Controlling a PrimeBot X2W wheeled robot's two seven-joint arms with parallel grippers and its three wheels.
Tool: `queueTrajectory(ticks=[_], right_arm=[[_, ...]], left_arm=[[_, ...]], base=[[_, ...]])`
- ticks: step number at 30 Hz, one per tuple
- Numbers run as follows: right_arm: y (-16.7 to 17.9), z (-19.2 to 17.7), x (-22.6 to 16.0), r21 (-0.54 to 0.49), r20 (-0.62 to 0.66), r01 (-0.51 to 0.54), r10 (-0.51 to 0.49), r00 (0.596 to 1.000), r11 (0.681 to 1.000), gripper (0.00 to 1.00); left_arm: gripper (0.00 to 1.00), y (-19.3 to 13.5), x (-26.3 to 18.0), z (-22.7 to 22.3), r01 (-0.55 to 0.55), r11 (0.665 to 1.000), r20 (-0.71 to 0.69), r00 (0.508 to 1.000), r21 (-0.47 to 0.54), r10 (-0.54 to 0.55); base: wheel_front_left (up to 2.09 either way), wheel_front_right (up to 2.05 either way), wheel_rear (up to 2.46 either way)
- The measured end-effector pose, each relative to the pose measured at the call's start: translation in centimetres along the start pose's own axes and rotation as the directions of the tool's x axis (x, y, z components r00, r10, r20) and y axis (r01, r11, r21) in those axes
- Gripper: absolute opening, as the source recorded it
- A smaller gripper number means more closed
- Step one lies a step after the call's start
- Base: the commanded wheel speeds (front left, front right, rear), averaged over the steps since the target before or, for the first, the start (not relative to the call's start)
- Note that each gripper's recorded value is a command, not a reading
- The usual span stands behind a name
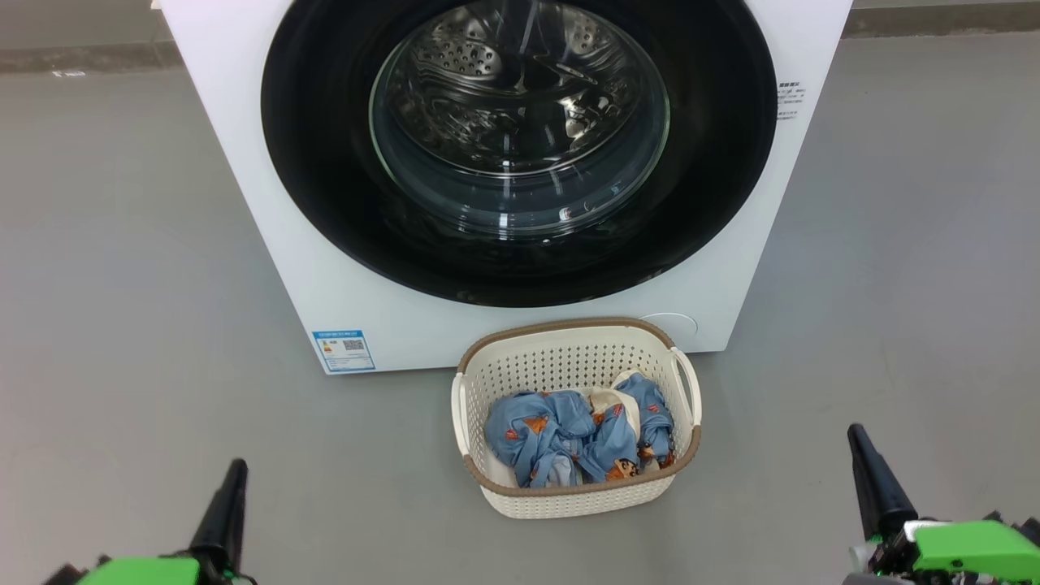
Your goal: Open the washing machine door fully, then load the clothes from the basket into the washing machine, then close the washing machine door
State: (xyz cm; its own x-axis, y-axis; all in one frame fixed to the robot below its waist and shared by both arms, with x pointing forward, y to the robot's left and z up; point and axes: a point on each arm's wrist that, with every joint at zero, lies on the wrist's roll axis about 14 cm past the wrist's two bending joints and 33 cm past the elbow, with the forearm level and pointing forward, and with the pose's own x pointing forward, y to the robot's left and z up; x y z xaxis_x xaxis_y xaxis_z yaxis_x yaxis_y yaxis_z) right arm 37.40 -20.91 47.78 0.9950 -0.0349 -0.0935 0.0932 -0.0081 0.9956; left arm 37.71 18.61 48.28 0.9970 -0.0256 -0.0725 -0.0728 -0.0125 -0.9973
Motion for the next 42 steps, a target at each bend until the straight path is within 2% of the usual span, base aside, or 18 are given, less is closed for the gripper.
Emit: queueTrajectory(ticks=[7,29,42], right_arm=[[-3.3,-0.2,-1.3,0.018,0.003,0.097,-0.097,0.995,0.995,1.00],[-1.6,-1.0,-0.7,-0.002,0.009,0.044,-0.044,0.999,0.999,1.00],[0.3,-1.8,0.1,-0.096,-0.011,-0.011,0.010,1.000,0.995,1.00]], left_arm=[[1.00,3.7,-1.6,-0.9,-0.107,0.994,-0.006,0.994,-0.032,0.107],[1.00,2.2,-1.2,-0.8,-0.062,0.998,0.031,0.998,-0.002,0.062],[1.00,0.9,-0.8,-1.0,-0.028,0.995,0.037,0.999,0.097,0.025]], base=[[0.00,0.00,0.00],[0.00,0.00,0.00],[0.00,0.00,0.00]])
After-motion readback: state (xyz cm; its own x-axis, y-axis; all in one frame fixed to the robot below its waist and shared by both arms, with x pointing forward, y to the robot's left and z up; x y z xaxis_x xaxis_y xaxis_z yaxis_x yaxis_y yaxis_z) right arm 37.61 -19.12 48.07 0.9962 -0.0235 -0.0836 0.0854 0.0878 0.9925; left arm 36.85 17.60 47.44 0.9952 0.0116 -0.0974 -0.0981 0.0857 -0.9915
